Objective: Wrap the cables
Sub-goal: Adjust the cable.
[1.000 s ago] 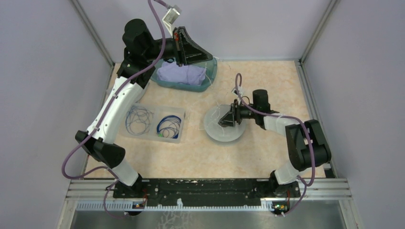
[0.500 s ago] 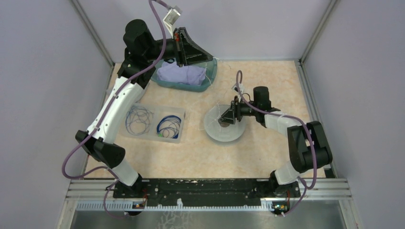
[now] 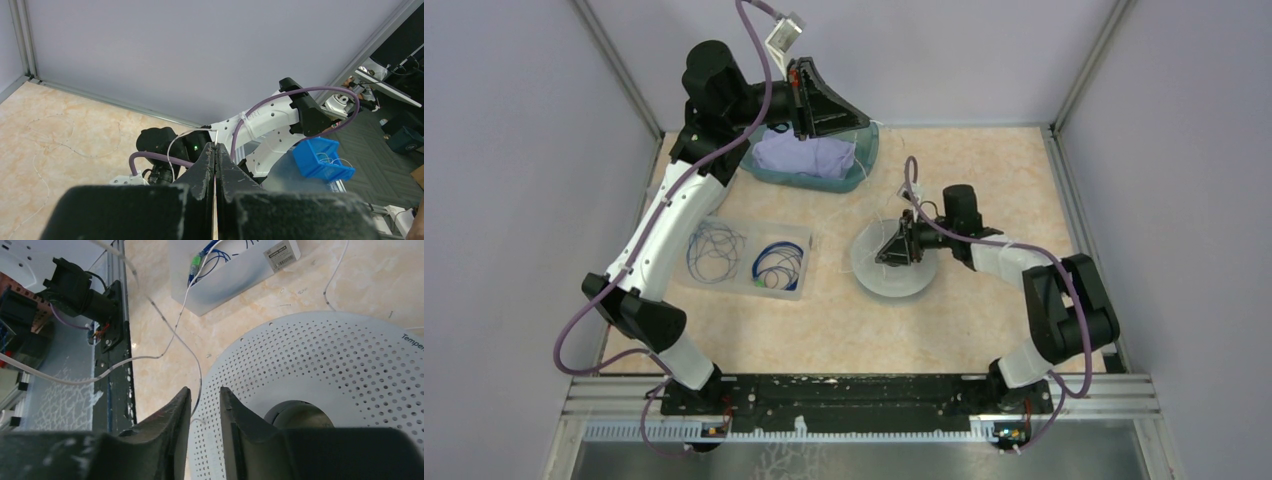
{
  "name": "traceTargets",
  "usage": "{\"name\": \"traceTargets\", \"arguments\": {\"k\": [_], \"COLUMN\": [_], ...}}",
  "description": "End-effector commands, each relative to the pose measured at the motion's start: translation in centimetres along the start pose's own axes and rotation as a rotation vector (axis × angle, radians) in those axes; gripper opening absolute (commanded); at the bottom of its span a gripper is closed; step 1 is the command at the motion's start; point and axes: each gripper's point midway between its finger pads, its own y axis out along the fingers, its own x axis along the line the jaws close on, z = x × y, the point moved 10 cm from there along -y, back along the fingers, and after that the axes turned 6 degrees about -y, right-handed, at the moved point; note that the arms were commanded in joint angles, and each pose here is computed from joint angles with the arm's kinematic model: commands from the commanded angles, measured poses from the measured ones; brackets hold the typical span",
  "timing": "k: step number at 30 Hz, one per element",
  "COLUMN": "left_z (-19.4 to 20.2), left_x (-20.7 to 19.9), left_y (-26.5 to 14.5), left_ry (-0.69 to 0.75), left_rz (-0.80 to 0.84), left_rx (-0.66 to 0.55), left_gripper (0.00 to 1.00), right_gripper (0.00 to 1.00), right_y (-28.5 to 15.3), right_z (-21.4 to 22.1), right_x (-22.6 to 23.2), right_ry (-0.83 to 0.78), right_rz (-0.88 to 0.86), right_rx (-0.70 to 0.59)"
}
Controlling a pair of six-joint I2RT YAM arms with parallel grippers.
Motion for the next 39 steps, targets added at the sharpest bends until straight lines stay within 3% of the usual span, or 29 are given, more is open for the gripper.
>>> {"name": "traceTargets", "arguments": {"k": [1, 3, 5, 14, 21, 25, 28, 33, 39], "left_z": [-0.4, -0.5, -0.6, -1.9, -3.5, -5.0, -5.2, -2.8, 2.4], "left_x": [-1.0, -1.1, -1.1, -0.8, 1.6, 4.1, 6.8, 12.8, 18.7], "left_y": [0.0, -0.2, -0.5, -2.4, -6.0, -7.6, -7.9, -5.8, -3.9], "left_ry": [0.035, 0.045, 0.057, 0.132, 0.367, 0.567, 0.633, 0.509, 0.384], "left_rz": [0.022, 0.013, -0.004, -0.097, -0.397, -0.634, -0.749, -0.692, -0.690], "left_rx": [-0.002, -0.003, -0.009, -0.049, -0.092, -0.090, -0.074, -0.041, 0.086], "left_gripper": [0.00, 0.00, 0.00, 0.00, 0.00, 0.00, 0.00, 0.00, 0.00], "right_gripper": [0.19, 0.06, 0.00, 0.00, 0.00, 0.00, 0.00, 0.00, 0.00], "right_y": [0.4, -0.2, -1.3, -8.5, -13.1, -14.3, -15.1, -15.7, -15.7], "right_z": [-1.9, -2.7, -3.6, -8.2, -14.6, -17.9, -19.6, -20.7, -20.0], "right_x": [0.2, 0.0, -0.4, -1.6, -0.6, 0.3, 0.9, 1.3, 1.8], "right_ry": [-0.091, -0.111, -0.122, -0.171, -0.258, -0.287, -0.309, -0.344, -0.350], "right_rz": [-0.017, 0.012, 0.055, 0.335, 0.608, 0.688, 0.730, 0.763, 0.735], "right_rx": [-0.042, -0.046, -0.075, -0.226, -0.316, -0.367, -0.387, -0.356, -0.286]}}
